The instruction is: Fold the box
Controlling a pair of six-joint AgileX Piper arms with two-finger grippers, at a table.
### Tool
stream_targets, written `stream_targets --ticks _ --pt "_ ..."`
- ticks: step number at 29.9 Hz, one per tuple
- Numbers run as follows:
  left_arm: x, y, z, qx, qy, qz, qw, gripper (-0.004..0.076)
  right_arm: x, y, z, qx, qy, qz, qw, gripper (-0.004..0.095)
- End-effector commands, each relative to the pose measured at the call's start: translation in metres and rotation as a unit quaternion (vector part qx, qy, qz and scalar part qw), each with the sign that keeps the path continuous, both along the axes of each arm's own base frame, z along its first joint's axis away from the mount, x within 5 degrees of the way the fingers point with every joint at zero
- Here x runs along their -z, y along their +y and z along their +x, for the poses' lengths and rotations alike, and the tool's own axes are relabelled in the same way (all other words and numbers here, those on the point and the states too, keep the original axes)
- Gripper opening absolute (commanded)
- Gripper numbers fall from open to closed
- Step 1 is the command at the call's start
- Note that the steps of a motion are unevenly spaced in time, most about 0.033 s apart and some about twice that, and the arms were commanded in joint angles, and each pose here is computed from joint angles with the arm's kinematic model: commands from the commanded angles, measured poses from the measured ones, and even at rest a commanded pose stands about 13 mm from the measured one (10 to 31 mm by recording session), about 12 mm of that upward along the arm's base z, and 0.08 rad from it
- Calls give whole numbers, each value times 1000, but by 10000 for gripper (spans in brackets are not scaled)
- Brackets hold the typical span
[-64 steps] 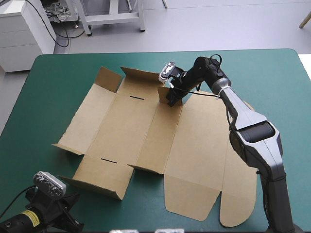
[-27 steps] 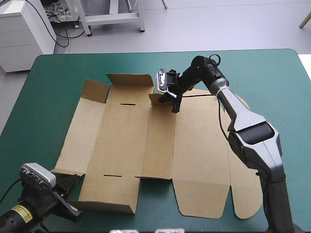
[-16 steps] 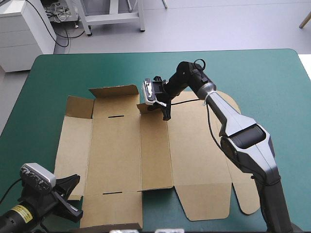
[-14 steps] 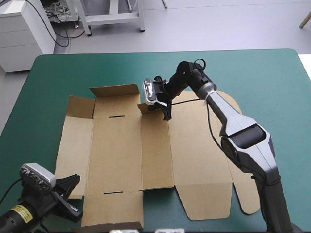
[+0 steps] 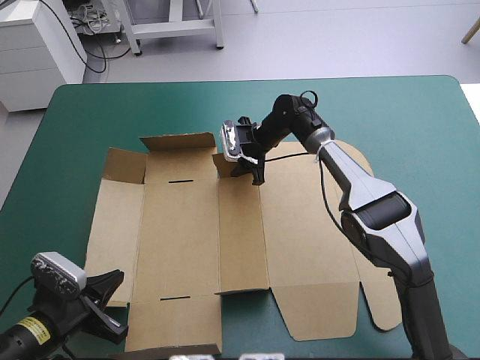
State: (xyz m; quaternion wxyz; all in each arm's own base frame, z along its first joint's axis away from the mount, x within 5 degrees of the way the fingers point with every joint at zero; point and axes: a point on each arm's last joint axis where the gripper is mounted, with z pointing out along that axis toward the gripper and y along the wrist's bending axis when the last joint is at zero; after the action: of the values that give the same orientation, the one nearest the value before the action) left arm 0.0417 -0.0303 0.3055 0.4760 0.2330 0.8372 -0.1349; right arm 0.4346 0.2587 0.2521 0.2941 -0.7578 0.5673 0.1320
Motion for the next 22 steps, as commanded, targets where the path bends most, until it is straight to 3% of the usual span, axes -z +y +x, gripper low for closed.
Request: stream_targets --ticks 1,8,12,15,22 --pt "-16 -2 2 -3 -36 -32 999 -8 -56 -4 -10 9 -48 52 997 570" --pt "-16 -2 2 -2 -36 -31 999 -8 -95 -10 -26 41 -52 85 994 570" --pt "-16 -2 2 -2 -36 -31 999 -8 -119 -23 -33 116 -28 96 988 556" --pt "-16 -2 2 -2 -36 -31 999 -8 -133 -37 -37 168 -27 83 982 524" --pt "-16 -2 2 -2 -35 -33 999 -8 -169 -77 -45 313 6 115 943 326"
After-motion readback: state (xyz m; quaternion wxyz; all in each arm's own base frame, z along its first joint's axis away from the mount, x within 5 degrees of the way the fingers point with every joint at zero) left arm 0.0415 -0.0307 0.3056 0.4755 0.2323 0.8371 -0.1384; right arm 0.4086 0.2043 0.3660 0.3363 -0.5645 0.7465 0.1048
